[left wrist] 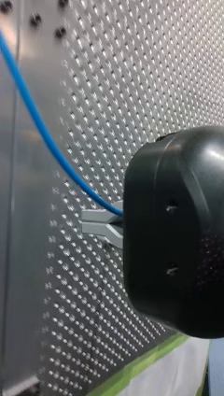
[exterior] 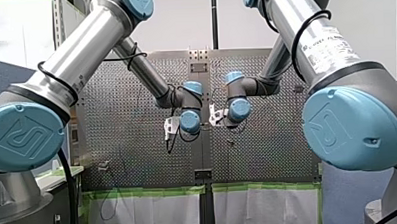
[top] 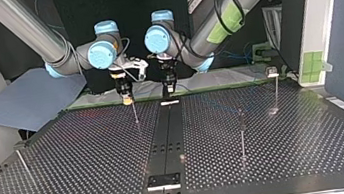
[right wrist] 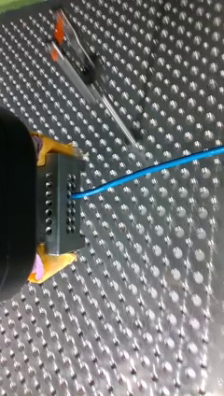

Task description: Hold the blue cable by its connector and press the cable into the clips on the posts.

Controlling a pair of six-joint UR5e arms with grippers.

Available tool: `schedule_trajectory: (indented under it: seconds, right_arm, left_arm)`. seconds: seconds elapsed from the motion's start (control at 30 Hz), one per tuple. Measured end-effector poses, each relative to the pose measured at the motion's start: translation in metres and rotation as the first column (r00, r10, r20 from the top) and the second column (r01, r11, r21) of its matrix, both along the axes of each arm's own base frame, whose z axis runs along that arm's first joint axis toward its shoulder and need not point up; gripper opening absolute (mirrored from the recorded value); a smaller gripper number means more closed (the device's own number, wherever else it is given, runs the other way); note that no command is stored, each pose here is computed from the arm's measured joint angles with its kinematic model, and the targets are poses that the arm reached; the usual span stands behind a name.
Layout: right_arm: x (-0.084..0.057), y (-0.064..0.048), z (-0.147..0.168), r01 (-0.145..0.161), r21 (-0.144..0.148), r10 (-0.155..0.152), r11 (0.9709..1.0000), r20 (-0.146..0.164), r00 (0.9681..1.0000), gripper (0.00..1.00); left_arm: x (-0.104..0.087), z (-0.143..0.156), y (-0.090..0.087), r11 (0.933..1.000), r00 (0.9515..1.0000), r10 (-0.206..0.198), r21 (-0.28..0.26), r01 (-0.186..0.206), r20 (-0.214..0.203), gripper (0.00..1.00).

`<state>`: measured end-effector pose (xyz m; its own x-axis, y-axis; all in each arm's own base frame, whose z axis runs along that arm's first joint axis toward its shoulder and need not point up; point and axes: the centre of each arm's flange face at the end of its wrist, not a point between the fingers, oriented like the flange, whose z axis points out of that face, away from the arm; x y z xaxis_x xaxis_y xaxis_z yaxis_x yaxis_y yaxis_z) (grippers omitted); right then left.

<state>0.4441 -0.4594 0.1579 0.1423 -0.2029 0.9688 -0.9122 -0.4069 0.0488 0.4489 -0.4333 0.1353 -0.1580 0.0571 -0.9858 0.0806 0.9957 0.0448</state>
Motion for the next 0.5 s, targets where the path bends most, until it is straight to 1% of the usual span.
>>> schedule_trajectory:
  seconds: [0.23,0.3,0.5]
  right_arm:
    - [-0.015,0.009,-0.019,0.025,0.005,-0.025,0.9997,-0.006,0.9997,0.0]
    - [-0.02,0.011,-0.025,0.032,0.005,-0.032,0.9995,-0.007,0.9995,0.0]
    - [-0.037,0.016,-0.041,0.052,0.005,-0.052,0.9986,-0.01,0.9986,0.0]
  left_arm:
    - [-0.014,-0.026,-0.018,0.9994,0.9994,-0.035,-0.004,0.035,-0.002,0.01]
    - [-0.017,-0.032,-0.022,0.9992,0.9992,-0.04,-0.009,0.04,0.0,0.01]
    - [-0.025,-0.037,-0.032,0.998,0.9987,-0.05,-0.037,0.051,0.01,0.01]
